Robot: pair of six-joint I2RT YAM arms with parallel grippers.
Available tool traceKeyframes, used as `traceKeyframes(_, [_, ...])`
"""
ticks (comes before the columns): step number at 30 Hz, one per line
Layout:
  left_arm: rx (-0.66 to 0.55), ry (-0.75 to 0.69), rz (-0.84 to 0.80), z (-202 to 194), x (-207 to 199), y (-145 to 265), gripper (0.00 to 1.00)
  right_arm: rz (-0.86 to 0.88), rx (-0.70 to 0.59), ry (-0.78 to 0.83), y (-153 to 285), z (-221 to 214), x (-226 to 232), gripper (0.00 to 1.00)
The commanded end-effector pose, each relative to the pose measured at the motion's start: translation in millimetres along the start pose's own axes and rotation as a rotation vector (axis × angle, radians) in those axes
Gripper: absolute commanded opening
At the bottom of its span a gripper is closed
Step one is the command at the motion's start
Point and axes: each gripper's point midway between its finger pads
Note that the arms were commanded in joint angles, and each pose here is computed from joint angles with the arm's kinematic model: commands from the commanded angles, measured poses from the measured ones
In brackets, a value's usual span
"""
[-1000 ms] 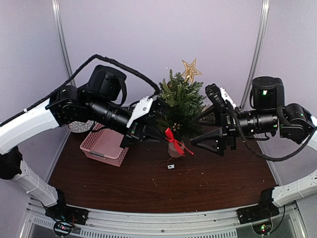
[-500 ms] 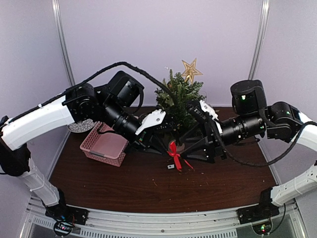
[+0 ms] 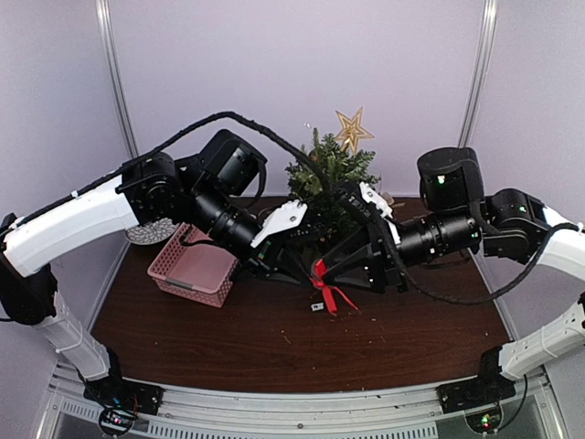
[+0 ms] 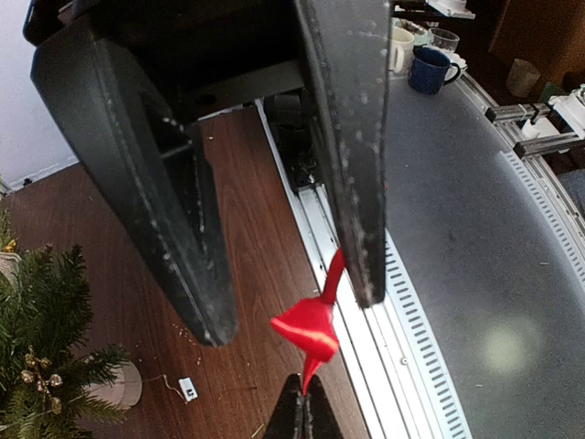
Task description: Decorate the small christmas tree
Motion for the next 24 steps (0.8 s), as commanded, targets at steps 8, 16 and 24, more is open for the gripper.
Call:
traceKeyframes(8, [-0.016, -0.006, 0.014, 9.5, 3.4, 2.9, 0.00, 0.009, -0.019, 0.000, -4.6, 2.2, 1.4, 0.07])
traceKeyframes(16, [-0.050, 0.041, 0.258, -0.1, 33.6, 23.7, 0.46, -0.136, -0.184, 0.042, 18.7, 21.6, -15.9, 0.00])
traceKeyframes(24, [-0.339, 0.012, 0.659, 9.3, 58.4, 98.5, 0.47, -0.319, -0.484, 0.035, 52.7, 66.0, -40.9, 0.00])
Point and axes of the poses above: each gripper's point midway between its finger pads, its own y axis back along the fingers, its own x axis along the line the jaws close on, z = x × y, and after that the axes turned 8 degrees about -y, right-handed
